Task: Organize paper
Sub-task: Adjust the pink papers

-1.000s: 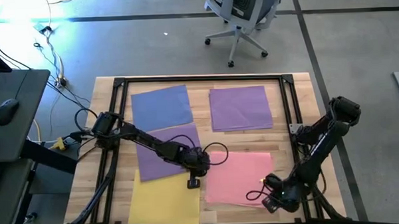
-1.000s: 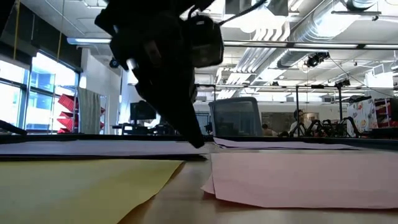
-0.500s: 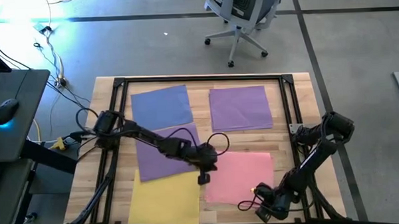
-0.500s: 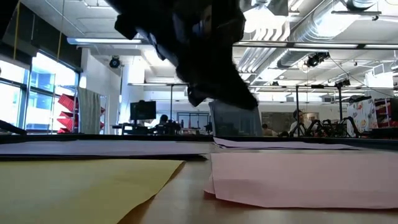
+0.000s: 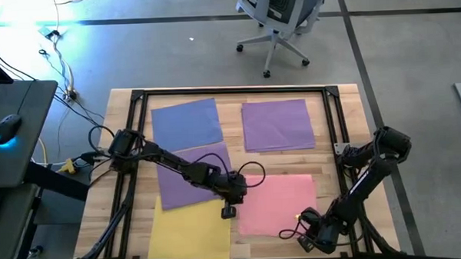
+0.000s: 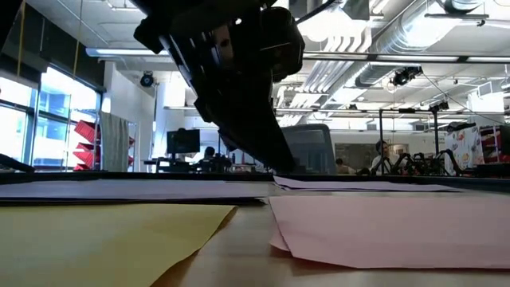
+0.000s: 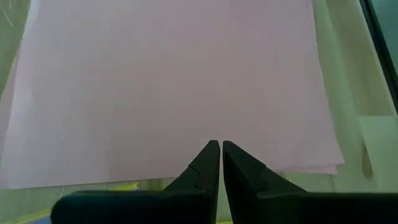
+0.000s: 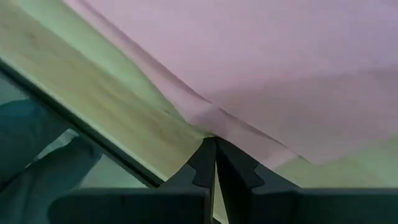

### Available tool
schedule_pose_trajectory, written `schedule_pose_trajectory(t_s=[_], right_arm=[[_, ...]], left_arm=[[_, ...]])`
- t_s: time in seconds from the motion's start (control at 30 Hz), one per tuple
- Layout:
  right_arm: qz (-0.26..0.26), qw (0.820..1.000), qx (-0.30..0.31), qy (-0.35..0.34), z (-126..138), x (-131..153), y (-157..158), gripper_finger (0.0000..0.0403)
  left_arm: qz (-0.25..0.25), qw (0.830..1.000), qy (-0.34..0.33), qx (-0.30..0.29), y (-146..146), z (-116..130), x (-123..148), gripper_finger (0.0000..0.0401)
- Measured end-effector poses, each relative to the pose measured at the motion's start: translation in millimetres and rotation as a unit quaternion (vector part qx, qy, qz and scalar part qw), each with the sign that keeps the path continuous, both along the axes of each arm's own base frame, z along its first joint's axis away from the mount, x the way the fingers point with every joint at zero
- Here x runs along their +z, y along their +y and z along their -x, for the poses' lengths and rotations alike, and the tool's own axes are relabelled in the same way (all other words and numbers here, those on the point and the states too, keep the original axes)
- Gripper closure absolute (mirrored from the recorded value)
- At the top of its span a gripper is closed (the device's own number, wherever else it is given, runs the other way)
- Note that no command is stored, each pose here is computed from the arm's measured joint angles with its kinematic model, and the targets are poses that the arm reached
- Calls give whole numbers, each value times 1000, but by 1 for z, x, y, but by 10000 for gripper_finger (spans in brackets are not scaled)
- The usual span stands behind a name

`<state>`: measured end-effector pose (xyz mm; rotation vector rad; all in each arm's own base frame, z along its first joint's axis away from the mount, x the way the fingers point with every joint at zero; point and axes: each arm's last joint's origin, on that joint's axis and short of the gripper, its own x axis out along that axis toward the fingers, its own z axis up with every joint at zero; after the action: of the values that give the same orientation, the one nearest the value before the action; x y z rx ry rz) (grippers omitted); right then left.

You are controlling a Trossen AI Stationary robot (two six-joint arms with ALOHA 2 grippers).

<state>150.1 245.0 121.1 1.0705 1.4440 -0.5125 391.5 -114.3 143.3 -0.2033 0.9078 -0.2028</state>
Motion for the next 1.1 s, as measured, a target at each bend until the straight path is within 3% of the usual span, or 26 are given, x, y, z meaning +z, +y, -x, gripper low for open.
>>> schedule_pose_trajectory(t_s=[0.27,0.5,0.6,0.7,0.87,1.1], right_arm=[[46,998,16,40,12,12,-17,403],[12,1000,16,19,15,32,-21,403],[20,1000,-7,8,18,44,-29,403],[48,997,-50,43,26,52,-41,403],[107,982,-98,122,37,52,-56,403],[120,979,-104,131,31,37,-49,403]], left_arm=[[1,1000,1,-2,-2,1,0,401],[18,998,35,-40,-9,7,-3,401],[16,996,51,-73,-16,12,-8,401],[8,995,53,-89,-22,12,-17,401],[1,997,46,-67,-21,6,-31,401],[9,999,33,-33,-14,-2,-38,401]])
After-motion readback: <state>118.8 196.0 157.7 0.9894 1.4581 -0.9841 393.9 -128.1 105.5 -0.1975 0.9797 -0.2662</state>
